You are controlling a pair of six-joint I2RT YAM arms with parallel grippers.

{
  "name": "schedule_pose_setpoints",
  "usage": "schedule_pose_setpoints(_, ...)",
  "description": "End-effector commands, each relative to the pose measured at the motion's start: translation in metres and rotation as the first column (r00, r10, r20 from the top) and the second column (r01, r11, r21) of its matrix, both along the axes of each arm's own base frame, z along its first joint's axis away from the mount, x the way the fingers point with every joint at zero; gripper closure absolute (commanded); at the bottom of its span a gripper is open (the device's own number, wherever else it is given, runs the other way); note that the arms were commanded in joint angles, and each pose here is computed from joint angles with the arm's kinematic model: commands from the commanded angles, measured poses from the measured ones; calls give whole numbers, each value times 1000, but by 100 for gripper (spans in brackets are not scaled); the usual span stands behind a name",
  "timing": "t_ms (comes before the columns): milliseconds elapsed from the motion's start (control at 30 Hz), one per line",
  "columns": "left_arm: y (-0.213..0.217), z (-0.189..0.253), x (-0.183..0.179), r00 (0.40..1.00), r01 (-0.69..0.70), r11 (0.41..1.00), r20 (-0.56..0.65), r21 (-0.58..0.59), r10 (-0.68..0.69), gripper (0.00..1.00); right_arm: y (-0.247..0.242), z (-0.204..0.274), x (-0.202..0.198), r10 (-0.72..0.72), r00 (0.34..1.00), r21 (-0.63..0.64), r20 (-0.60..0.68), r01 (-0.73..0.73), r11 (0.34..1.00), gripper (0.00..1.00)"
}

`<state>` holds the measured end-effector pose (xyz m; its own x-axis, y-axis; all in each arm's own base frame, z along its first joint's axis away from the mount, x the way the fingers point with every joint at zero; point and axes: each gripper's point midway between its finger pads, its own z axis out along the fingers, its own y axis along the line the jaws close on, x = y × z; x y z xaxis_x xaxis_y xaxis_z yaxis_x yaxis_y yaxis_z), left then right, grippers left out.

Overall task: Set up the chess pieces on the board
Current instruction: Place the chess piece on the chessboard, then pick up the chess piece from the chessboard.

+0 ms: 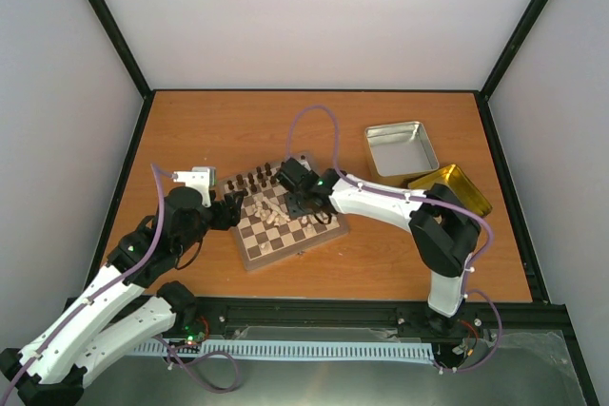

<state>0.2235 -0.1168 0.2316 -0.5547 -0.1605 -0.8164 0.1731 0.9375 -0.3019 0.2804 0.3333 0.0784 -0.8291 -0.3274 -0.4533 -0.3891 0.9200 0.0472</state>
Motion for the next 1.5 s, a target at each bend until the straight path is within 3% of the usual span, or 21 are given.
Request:
schedule_pose_setpoints(0, 1, 6, 1, 1000, -10, 1000, 19, -19, 11, 24, 17, 20, 32, -63, 993, 71, 95, 57, 996, 57)
schedule_pose_setpoints(433, 1, 9, 0, 1000, -10, 1000, 28, -26, 10, 24, 26, -10, 67, -99, 992, 7, 74, 99, 995, 56)
schedule_pose_setpoints(1233, 0, 6, 2, 1000, -5, 1000, 17, -19, 5, 24, 13, -33, 41, -83, 996, -13, -42, 83, 996, 57)
schedule_pose_setpoints(1467, 0, 6, 1, 1000, -3, 1000, 16, -19, 4, 24, 11, -38, 43, -95, 995, -26, -37, 94, 995, 62)
